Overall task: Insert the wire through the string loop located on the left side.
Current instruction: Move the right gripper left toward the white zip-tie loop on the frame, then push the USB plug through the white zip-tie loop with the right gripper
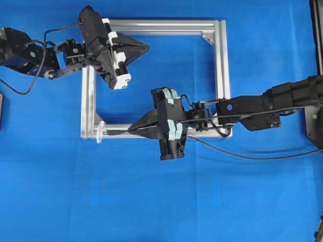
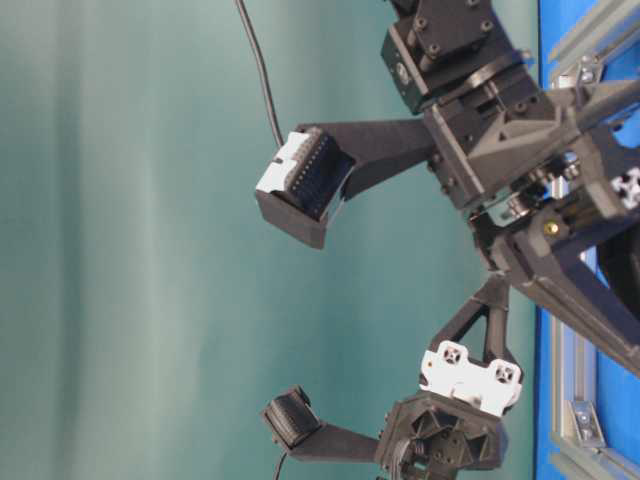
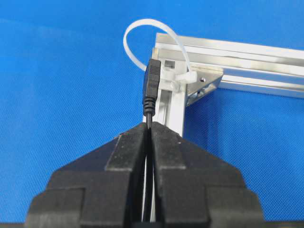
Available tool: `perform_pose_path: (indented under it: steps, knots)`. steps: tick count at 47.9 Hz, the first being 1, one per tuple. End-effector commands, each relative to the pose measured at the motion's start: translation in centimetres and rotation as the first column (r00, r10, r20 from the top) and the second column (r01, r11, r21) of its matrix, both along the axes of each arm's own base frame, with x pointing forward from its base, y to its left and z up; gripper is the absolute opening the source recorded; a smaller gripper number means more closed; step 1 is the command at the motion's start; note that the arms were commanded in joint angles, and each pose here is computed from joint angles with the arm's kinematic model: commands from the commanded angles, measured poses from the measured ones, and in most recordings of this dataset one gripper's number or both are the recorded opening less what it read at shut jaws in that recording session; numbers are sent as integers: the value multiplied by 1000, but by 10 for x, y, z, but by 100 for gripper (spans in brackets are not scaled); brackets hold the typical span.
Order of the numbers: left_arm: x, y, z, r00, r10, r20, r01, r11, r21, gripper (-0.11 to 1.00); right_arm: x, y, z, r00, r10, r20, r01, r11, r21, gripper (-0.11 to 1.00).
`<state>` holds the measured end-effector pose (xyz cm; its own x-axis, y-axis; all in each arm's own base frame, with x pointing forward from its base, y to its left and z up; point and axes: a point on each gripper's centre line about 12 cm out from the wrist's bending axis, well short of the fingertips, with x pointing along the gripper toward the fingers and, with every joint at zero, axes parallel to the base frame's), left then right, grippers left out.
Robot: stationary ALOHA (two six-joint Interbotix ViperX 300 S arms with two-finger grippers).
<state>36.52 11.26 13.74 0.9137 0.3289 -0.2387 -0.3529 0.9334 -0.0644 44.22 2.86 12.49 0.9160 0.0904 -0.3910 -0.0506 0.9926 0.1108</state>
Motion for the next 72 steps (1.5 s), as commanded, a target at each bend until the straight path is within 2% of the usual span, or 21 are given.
perform_pose_path:
  steps: [1,62,72]
  knots:
    - [2,1,14,999,-1,41,0,1000,12,0,6,1,14,999,2,38,-2,1000,2,0]
    - [2,1,14,999,-1,40,0,1000,11,0,6,1,13,999,-1,33,1,1000,5,0]
    - [2,1,14,999,-2,41,1,1000,13,0,13,1,15,999,-1,43,1,1000,6,0]
